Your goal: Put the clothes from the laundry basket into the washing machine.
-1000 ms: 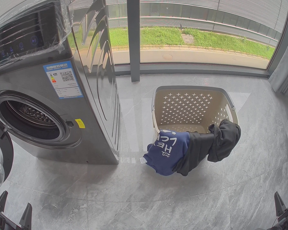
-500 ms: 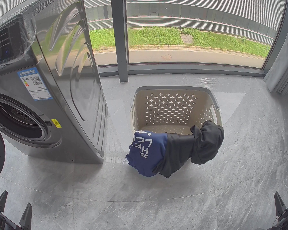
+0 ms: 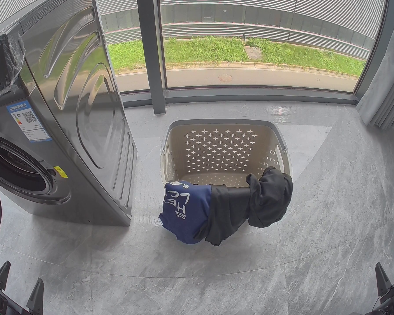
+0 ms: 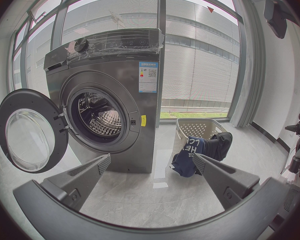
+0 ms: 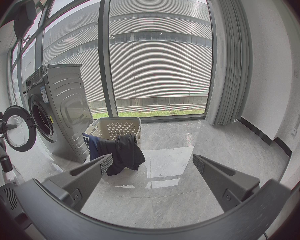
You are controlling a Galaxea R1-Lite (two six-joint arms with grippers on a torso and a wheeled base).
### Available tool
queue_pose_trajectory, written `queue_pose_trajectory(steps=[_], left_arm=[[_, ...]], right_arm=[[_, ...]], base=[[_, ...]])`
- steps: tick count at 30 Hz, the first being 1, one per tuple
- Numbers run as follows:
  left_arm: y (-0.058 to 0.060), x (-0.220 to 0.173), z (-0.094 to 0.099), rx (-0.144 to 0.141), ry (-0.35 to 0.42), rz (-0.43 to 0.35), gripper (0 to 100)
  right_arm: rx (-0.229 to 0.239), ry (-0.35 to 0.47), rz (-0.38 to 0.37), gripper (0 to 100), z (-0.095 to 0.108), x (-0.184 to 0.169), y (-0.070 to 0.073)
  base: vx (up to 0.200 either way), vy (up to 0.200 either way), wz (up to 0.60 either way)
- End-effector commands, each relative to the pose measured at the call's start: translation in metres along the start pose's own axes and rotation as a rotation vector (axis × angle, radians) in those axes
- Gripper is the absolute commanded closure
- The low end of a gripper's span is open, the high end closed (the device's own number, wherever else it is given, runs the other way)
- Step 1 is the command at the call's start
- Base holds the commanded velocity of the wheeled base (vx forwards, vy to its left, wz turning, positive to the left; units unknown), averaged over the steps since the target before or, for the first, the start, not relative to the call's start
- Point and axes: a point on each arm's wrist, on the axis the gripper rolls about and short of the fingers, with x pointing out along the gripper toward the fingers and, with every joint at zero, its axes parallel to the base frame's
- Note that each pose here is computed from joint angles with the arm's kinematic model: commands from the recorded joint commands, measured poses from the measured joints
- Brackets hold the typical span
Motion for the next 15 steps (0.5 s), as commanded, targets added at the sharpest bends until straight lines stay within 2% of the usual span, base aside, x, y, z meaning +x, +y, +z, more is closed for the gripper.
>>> queue_pose_trajectory(steps=[1,4,10,15], left_arm=[[0.0002,-0.0001,-0.0048,-0.002,-0.001,0.0,0],[0.0002,-0.0001,-0.0048,0.0,-0.001,0.0,0],[0.0002,-0.0001,-0.0048,-0.002,-0.001,-0.001,0],[0.0002,-0.0001,-0.0048,-0.002,-0.001,-0.001,0]], right_arm=[[0.0,0.0,0.001,0,-0.0048,0.0,-0.0001],[0.0,0.0,0.002,0,-0.0048,0.0,-0.0001],[0.0,0.0,0.001,0,-0.0048,0.0,-0.0001],[0.0,0.0,0.001,0,-0.0048,0.0,-0.0001]], base=[[0.0,0.0,0.0],[0.0,0.0,0.0],[0.0,-0.2,0.0],[0.0,0.0,0.0]])
